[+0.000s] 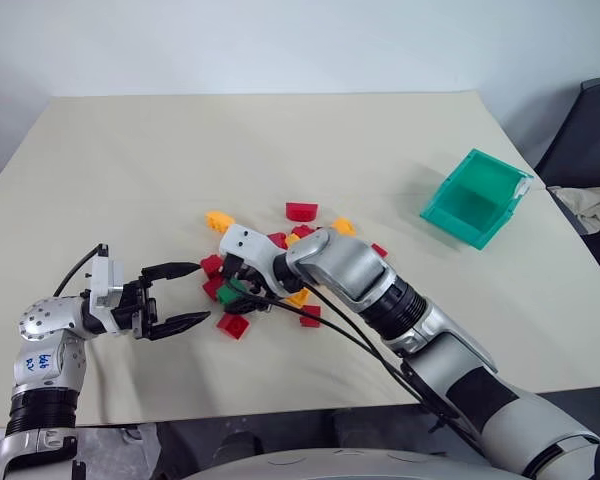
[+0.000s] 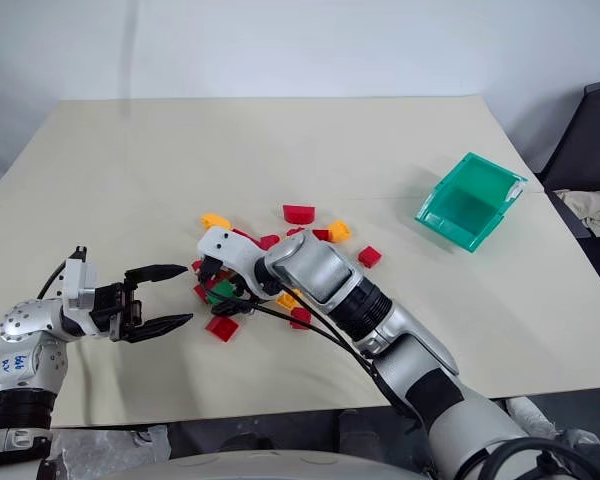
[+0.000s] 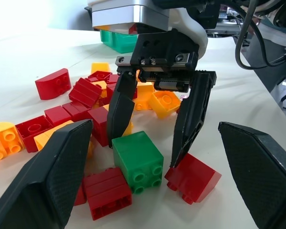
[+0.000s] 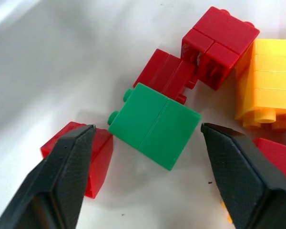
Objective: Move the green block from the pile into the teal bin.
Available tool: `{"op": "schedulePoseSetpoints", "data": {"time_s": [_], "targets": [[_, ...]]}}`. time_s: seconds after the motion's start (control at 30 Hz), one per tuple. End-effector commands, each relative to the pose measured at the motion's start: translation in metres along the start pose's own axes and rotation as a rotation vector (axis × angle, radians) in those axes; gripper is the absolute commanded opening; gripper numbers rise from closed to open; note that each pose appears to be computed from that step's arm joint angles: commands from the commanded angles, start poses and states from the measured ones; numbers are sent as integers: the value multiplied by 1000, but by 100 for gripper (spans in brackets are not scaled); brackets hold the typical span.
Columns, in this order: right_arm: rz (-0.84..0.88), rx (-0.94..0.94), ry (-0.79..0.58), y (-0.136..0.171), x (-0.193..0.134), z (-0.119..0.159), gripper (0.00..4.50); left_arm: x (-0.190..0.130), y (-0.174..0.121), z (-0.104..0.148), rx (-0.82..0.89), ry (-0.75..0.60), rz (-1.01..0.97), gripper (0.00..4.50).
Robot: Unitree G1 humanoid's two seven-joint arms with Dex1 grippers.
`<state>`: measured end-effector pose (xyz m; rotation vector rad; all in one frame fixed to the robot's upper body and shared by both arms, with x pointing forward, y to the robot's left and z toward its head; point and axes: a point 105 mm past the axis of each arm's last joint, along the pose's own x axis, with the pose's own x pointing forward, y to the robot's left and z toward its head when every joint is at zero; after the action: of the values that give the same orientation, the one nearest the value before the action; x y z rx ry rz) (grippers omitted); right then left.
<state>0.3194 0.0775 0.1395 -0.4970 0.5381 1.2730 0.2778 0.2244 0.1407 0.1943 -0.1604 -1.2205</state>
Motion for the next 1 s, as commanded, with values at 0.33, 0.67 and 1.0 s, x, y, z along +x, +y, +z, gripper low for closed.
{"op": "schedulePoseSetpoints", "data": {"time_s": [0.33,0.67,1.0], "targets": [[-16,-25,6,0,5,12,260,4,6,9,47,-28,3,450],[-59,-122,-242,-7,-73,31,254,27,5,25,91,-68,-52,450],[-760,-86,-307,-91,-230,-20,254,118,31,42,167,-52,54,450]]}}
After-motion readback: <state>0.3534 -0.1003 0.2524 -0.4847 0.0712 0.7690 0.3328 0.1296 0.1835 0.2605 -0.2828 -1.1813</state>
